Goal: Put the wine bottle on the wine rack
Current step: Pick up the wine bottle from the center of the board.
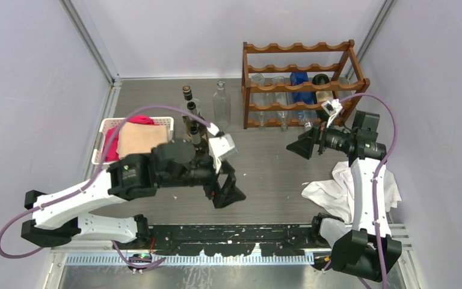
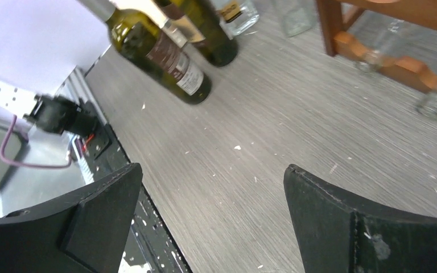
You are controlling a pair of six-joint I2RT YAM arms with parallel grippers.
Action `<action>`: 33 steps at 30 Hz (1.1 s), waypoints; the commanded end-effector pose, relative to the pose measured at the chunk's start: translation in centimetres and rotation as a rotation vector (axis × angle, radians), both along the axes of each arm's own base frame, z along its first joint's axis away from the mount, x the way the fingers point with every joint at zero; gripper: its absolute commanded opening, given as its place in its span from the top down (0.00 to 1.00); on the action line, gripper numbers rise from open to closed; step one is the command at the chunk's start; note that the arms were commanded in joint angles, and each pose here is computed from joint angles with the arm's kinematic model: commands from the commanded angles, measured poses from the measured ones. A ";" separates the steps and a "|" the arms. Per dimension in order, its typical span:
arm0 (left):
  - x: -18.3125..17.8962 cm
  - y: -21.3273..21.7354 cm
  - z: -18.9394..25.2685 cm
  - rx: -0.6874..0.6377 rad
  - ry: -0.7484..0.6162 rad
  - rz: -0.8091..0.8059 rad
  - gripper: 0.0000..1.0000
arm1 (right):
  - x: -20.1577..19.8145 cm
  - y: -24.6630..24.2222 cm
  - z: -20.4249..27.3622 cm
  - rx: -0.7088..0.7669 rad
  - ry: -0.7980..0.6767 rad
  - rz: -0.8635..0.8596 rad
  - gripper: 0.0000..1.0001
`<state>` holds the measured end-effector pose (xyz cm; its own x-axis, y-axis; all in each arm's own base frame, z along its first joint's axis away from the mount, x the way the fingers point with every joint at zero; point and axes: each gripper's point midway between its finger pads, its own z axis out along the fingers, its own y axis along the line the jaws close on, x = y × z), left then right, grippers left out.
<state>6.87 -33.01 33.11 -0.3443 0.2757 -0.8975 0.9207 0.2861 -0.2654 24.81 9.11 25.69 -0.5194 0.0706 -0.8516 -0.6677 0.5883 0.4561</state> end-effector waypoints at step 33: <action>15.8 17.3 1.3 0.066 -0.026 0.781 0.14 | 0.9 3.0 -4.8 -0.256 0.090 0.149 0.00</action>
<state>21.53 -15.08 33.02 -0.4878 0.1228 -0.8643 0.4661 0.8737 -0.1389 24.79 12.11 19.30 -0.6421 -0.2016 -0.7397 -0.6811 0.5928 0.4297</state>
